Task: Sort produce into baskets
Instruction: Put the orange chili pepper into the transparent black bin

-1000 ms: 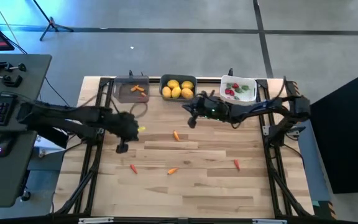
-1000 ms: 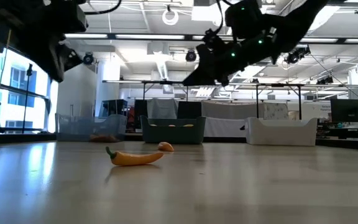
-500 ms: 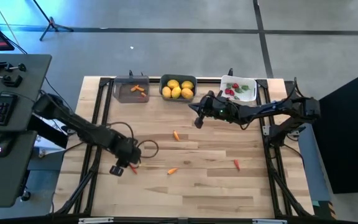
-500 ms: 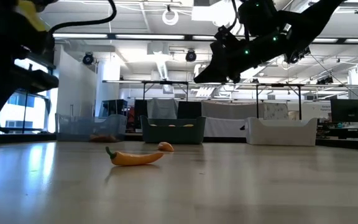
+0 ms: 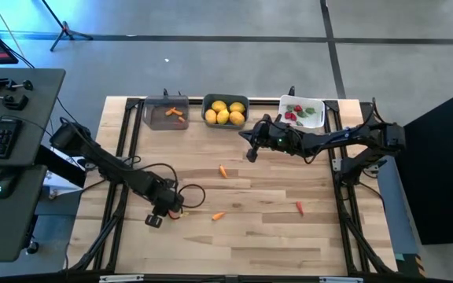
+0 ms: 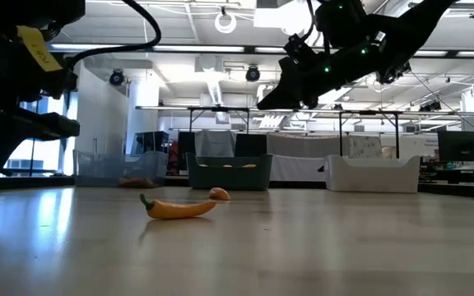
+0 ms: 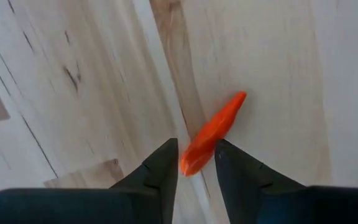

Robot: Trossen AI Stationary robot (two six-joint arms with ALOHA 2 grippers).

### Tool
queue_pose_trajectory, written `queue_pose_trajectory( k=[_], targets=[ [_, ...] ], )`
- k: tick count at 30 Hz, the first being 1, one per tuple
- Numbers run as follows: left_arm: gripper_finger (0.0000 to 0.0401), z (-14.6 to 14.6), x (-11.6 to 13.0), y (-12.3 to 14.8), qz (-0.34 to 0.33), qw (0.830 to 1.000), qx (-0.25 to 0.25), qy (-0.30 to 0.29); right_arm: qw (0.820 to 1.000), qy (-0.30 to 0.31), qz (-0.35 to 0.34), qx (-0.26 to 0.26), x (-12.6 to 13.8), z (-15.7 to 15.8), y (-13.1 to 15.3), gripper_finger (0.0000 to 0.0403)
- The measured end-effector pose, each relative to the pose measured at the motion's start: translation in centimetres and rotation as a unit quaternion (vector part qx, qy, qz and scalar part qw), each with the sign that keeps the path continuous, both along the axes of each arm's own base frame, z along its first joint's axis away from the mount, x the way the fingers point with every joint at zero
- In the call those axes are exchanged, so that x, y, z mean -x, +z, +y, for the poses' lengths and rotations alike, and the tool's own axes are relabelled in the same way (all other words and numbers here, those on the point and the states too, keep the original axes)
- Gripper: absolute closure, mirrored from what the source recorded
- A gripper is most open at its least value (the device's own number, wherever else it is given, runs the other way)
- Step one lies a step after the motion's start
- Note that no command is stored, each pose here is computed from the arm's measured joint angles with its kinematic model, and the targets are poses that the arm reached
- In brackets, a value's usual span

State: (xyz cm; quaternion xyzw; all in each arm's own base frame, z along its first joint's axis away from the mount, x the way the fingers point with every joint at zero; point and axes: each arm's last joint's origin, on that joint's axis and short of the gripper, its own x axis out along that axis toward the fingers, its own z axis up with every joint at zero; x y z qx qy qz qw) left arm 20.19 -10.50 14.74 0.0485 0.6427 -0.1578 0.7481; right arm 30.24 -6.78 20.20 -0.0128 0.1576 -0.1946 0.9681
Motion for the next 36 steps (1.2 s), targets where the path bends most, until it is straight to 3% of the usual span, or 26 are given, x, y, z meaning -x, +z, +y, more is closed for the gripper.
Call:
queue_pose_trajectory(
  k=[13, 19, 23, 26, 28, 33, 36],
  targets=[
    [0.0386, 0.0, -0.1, -0.7, 0.02, 1.0, -0.003, -0.003, 1.0, 0.003, 0.015, 0.006, 0.1, 0.0, -0.2, 0.0403],
    [0.0398, 2.5, -0.9, 0.4, -0.013, 0.995, -0.024, 0.098, 1.0, 0.005, 0.02, 0.01, 0.1, 0.0, -0.3, 0.0403],
    [0.04, 5.5, -1.5, 1.6, -0.048, 0.979, -0.03, 0.196, 1.0, 0.007, 0.023, 0.016, 0.1, 0.0, -0.3, 0.0403],
    [0.04, 8.1, -2.0, 2.9, -0.086, 0.956, -0.055, 0.274, 1.0, 0.007, 0.024, 0.016, 0.1, 0.0, -0.3, 0.0403],
    [0.04, 10.2, -2.1, 4.1, -0.122, 0.931, -0.081, 0.334, 1.0, 0.007, 0.023, 0.017, 0.1, 0.0, -0.3, 0.0403],
    [0.04, 15.5, -0.9, 7.0, -0.19, 0.841, -0.146, 0.485, 1.0, 0.007, 0.025, 0.015, 0.1, 0.0, -0.3, 0.0403],
    [0.04, 18.6, 0.5, 7.5, -0.193, 0.785, -0.178, 0.56, 0.999, 0.007, 0.03, 0.014, 0.1, 0.0, -0.4, 0.0403]
  ],
)
